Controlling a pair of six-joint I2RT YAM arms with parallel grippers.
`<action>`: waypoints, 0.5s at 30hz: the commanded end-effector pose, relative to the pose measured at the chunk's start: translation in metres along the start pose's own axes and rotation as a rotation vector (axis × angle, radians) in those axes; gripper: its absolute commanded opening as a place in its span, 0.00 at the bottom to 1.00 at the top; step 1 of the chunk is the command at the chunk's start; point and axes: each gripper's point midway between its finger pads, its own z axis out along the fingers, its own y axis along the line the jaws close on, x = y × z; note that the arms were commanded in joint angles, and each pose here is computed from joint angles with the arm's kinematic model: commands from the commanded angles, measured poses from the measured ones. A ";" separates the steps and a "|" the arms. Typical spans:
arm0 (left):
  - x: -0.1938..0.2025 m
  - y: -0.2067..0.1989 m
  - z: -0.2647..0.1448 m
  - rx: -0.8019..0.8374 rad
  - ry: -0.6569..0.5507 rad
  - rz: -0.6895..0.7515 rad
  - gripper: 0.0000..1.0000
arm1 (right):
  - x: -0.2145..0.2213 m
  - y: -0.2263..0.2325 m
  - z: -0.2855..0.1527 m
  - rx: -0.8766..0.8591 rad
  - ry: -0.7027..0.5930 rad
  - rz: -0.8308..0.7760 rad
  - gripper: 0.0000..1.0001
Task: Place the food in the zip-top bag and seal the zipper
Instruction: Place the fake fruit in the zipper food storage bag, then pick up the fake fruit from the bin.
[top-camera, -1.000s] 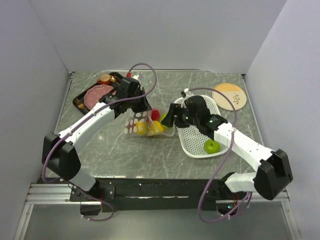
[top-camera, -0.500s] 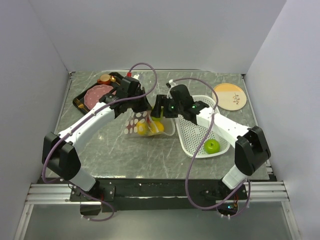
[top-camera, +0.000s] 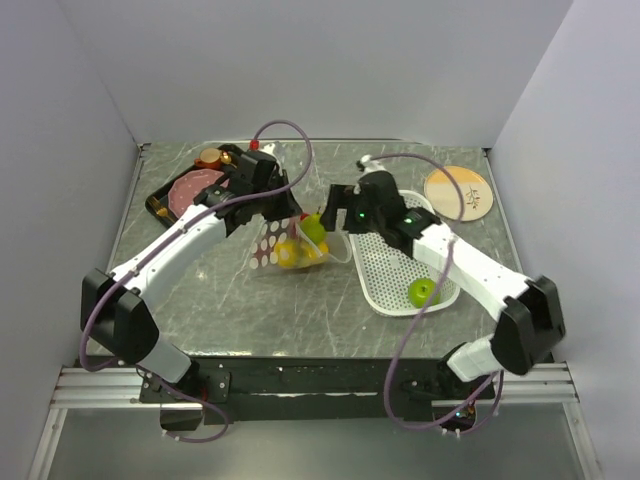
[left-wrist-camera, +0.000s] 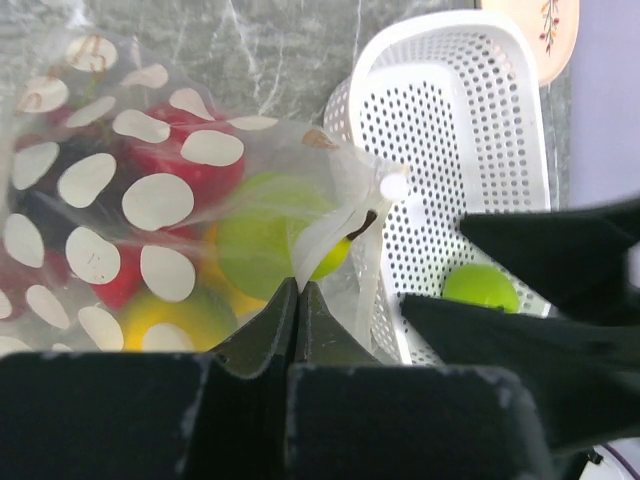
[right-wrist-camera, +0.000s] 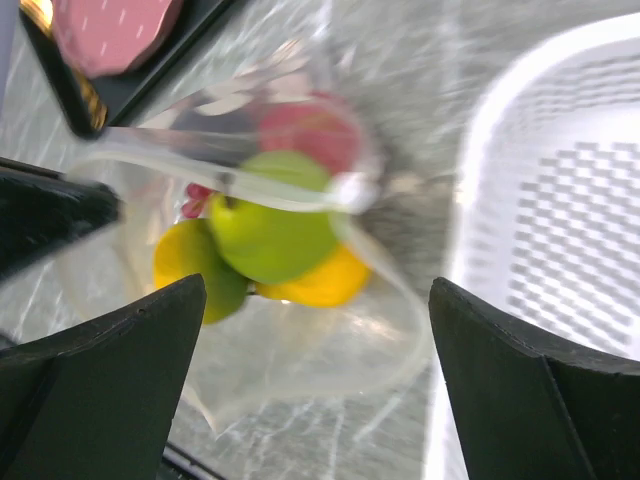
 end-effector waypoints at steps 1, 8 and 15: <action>-0.038 -0.019 -0.033 0.034 -0.151 0.012 0.01 | -0.035 -0.041 -0.048 0.112 -0.168 0.038 1.00; -0.048 -0.005 -0.044 -0.028 -0.232 0.001 0.03 | -0.012 -0.076 -0.065 0.162 -0.150 0.041 0.81; -0.059 -0.009 -0.063 -0.006 -0.309 -0.015 0.13 | 0.005 -0.085 -0.062 0.183 -0.135 0.085 0.73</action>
